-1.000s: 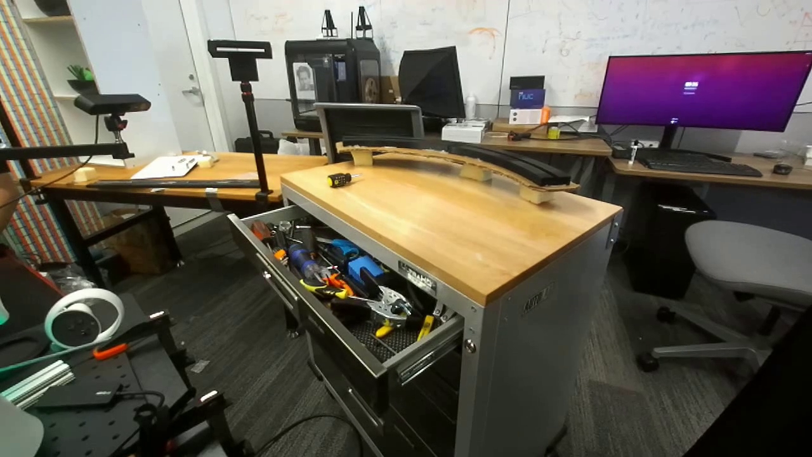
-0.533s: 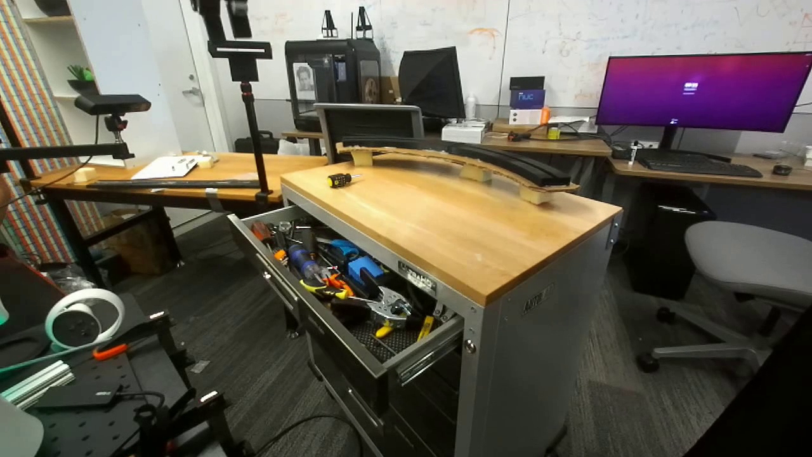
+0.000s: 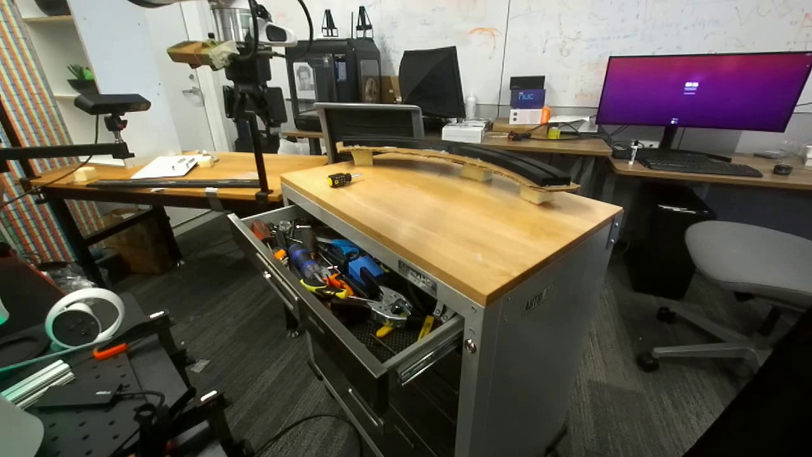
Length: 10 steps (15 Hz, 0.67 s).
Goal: Put the screwdriver in the open drawer and close the drawer
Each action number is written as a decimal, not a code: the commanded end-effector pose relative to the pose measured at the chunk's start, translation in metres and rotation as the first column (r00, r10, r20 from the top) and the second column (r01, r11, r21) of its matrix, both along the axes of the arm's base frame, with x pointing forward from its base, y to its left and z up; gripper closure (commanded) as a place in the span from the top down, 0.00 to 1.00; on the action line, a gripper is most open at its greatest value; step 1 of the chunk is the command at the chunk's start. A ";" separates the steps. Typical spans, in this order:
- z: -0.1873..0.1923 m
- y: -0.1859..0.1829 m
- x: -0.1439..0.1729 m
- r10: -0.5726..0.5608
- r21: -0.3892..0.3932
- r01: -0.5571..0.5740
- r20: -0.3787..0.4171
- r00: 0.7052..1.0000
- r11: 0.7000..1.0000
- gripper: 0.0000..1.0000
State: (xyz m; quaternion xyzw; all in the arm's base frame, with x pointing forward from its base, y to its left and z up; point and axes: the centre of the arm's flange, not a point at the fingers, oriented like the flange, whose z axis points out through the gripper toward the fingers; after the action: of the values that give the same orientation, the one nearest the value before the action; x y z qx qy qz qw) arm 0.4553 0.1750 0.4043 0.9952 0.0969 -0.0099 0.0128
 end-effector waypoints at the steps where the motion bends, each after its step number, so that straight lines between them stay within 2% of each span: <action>1: -0.038 0.021 0.052 -0.028 -0.003 0.028 0.098 0.995 1.000 1.00; 4: -0.065 0.031 0.081 -0.047 -0.018 0.052 0.202 0.978 0.998 1.00; 10: -0.107 0.054 0.116 -0.065 -0.019 0.073 0.290 0.955 0.997 1.00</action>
State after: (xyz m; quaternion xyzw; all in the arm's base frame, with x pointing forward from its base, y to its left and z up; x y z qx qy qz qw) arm 0.5439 0.2093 0.3090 0.9912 0.0689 0.1061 0.0386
